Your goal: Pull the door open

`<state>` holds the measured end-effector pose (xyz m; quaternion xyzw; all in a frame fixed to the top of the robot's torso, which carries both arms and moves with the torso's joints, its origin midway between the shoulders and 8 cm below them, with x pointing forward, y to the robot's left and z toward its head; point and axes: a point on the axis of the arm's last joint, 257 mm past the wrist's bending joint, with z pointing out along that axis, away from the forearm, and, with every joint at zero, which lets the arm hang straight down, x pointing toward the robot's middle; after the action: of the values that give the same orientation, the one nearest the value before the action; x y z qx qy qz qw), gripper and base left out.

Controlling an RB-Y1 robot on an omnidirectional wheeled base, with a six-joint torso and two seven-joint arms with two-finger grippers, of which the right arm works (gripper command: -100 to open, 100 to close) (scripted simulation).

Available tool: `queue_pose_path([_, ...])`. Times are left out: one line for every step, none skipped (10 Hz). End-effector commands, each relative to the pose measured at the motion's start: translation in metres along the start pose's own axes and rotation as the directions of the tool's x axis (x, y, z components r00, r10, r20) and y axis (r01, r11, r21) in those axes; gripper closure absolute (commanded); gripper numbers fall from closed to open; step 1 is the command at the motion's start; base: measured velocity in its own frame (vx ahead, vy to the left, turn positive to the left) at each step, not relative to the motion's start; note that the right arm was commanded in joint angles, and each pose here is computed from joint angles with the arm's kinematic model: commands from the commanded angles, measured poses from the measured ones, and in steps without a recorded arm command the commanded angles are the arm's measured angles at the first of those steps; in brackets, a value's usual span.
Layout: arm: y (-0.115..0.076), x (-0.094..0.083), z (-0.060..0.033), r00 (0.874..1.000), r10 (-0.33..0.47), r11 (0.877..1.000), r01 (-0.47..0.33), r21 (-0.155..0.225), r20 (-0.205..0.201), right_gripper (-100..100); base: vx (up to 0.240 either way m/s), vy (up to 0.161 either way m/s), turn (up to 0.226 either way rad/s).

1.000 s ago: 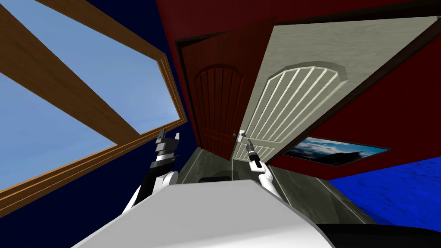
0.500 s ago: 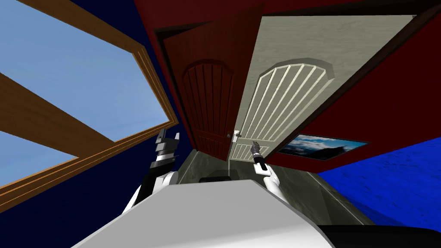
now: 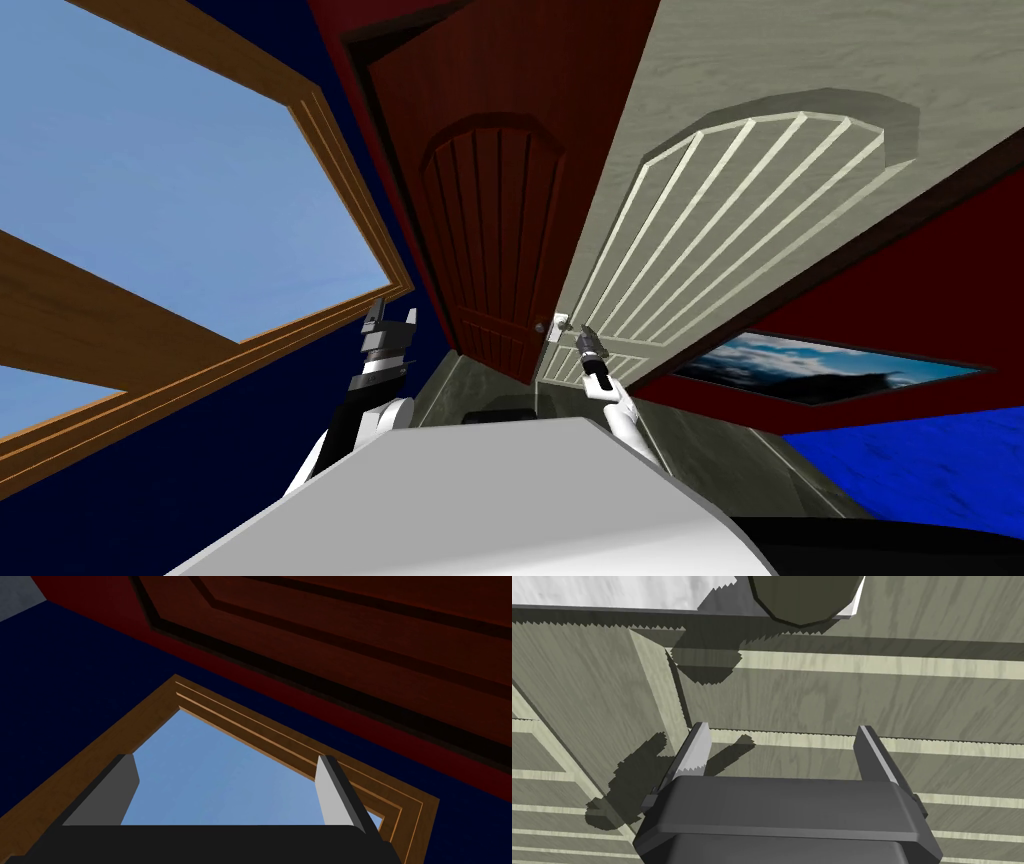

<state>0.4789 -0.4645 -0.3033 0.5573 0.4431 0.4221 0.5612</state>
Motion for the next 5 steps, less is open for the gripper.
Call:
queue_pose_path([0.0066,0.0233,0.0033,0.999,0.016,1.000,-0.017,-0.016,-0.032,-100,0.155,0.166,0.170])
queue_pose_path([0.0080,0.0297,0.0047,0.999,0.021,1.000,-0.021,-0.020,-0.041,-100,0.149,0.176,0.103])
queue_pose_path([0.0063,0.0250,0.0030,0.999,0.017,1.000,-0.018,-0.016,-0.033,-100,0.070,0.072,0.012])
queue_pose_path([0.0063,0.0250,0.0030,0.999,0.017,1.000,-0.018,-0.016,-0.033,100,-0.009,-0.005,-0.012])
queue_pose_path([0.0063,0.0250,0.0030,0.999,0.017,1.000,-0.018,-0.016,-0.033,100,-0.029,-0.023,0.019])
